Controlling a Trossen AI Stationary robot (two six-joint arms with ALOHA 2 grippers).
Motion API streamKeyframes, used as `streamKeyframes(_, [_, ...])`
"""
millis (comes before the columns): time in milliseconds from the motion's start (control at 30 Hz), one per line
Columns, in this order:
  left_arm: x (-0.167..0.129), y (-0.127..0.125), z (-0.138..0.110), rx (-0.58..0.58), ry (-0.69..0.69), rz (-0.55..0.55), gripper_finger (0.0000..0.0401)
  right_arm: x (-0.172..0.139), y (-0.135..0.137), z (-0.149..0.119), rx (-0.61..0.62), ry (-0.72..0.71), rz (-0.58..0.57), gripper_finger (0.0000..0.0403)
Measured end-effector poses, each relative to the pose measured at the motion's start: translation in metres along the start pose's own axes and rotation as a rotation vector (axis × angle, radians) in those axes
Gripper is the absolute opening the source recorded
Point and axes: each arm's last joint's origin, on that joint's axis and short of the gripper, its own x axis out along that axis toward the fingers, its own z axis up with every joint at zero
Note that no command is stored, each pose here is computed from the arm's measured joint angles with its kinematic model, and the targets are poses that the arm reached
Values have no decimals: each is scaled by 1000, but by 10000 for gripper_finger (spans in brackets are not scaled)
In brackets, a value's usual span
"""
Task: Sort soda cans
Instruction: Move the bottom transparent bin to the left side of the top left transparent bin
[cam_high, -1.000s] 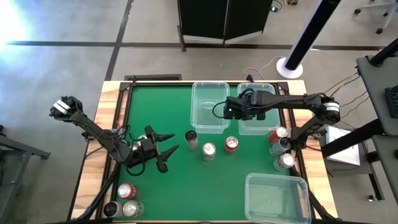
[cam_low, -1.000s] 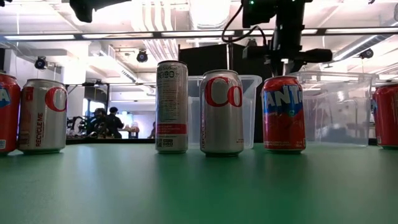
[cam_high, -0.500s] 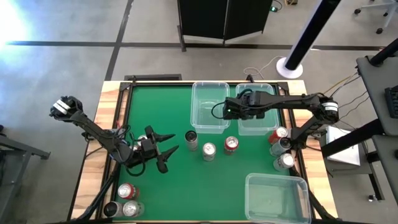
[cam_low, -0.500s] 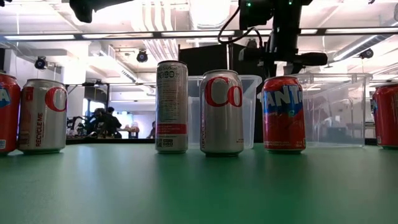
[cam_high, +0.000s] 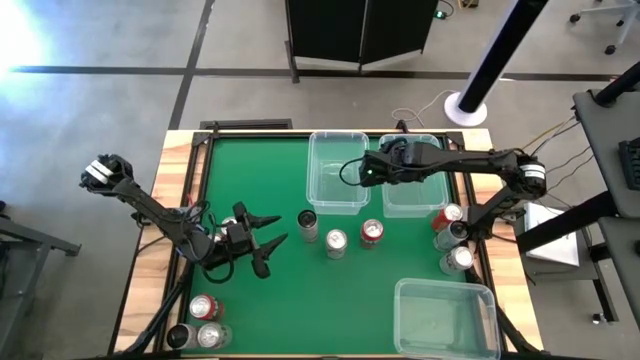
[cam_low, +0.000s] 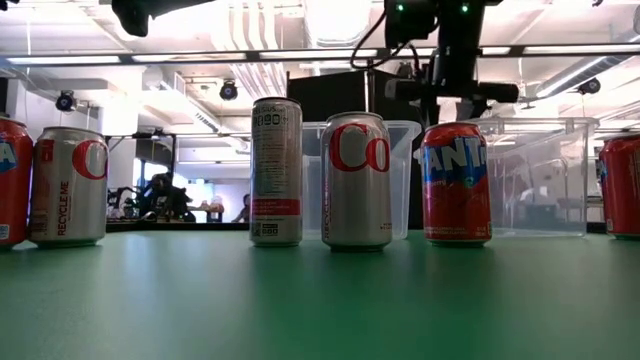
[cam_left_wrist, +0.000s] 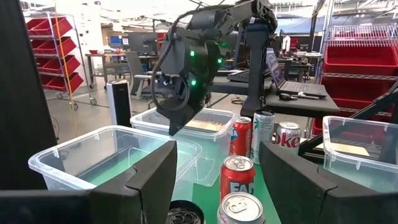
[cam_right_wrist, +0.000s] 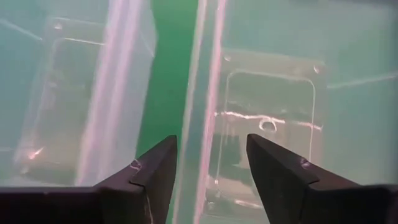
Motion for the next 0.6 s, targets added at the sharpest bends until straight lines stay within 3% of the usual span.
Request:
streamKeyframes(333, [0, 0, 0, 5, 0, 0, 212, -61, 9, 20, -200, -107, 184, 198])
streamKeyframes(467, [0, 0, 0, 18, 1, 0, 212, -82, 9, 11, -238, -160, 232, 192])
streamKeyframes(600, [0, 0, 0, 29, 2, -2, 212, -98, 9, -7, -355, -223, 255, 188])
